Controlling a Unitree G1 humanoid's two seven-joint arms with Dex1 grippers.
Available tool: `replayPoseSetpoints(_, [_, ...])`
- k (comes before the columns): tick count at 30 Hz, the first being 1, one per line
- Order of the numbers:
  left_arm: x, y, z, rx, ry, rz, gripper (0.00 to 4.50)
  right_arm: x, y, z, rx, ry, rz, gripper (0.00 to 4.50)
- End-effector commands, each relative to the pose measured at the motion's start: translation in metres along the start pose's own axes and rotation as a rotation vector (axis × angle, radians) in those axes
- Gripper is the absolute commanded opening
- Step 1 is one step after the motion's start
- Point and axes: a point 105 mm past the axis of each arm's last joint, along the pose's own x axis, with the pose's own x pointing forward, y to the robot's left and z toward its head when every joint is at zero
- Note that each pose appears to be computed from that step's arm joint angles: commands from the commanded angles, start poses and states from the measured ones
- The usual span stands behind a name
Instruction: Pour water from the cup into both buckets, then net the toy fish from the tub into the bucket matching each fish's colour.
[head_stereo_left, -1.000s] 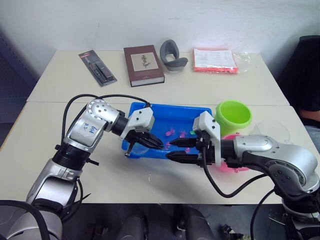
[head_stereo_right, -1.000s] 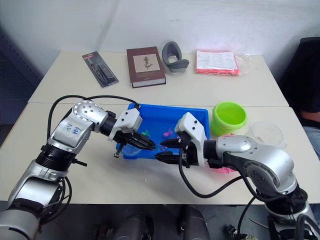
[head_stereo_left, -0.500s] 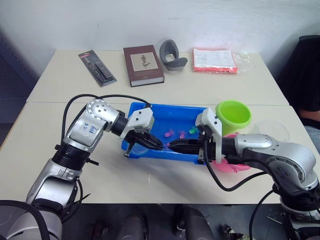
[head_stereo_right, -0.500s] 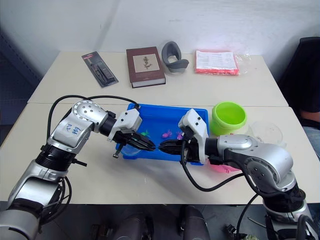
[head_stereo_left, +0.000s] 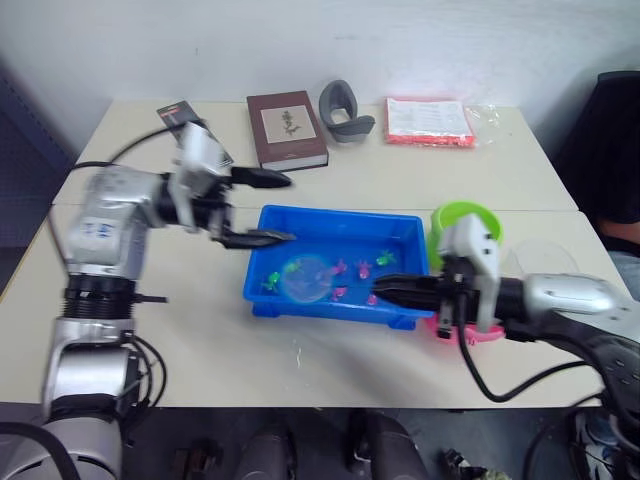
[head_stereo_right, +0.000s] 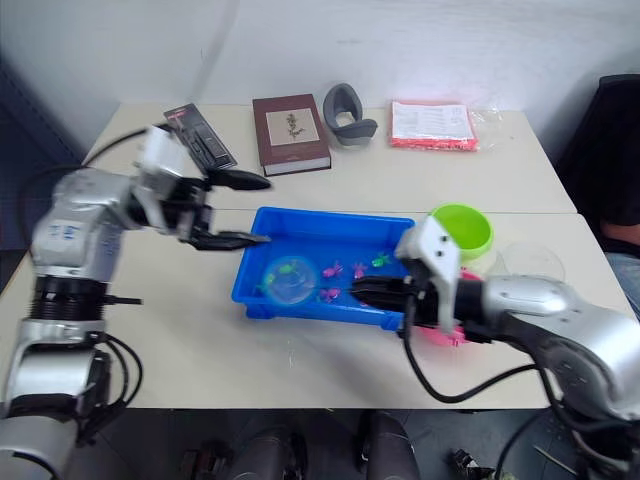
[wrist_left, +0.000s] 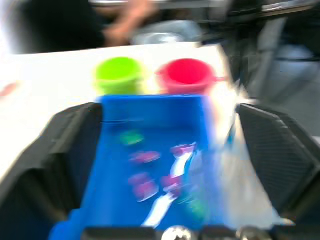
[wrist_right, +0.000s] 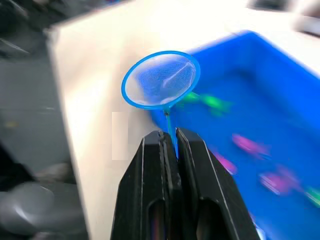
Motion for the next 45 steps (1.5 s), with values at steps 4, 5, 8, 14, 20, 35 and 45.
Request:
replayPoseSetpoints(4, [-0.033,-0.018,-0.046,-0.07,0.084,0.036,4.47,-0.039,-0.033,-0.002,-0.258,0.105,-0.257,0.0])
replayPoseSetpoints(5, [-0.033,-0.023,-0.051,-0.078,0.092,0.023,4.47,-0.042,-0.036,-0.007,-0.297,0.143,-0.26,0.0])
replayPoseSetpoints(8, [-0.024,-0.035,-0.061,-0.094,0.099,-0.023,4.47,-0.046,-0.047,-0.019,-0.431,0.252,-0.252,0.0])
replayPoseSetpoints(14, [0.0,-0.046,-0.068,-0.114,0.055,-0.078,4.47,-0.025,-0.055,-0.029,-0.654,0.329,-0.175,0.0])
replayPoseSetpoints(20, [0.009,-0.05,-0.068,-0.113,0.037,-0.091,4.47,-0.02,-0.058,-0.043,-0.798,0.445,-0.077,0.0])
replayPoseSetpoints(35, [0.014,-0.054,-0.067,-0.118,0.037,-0.109,4.47,0.004,-0.04,-0.039,-0.605,0.394,0.074,0.0])
replayPoseSetpoints(45, [0.014,-0.054,-0.067,-0.117,0.045,-0.106,4.47,-0.011,-0.044,-0.019,-0.311,0.256,-0.029,0.0])
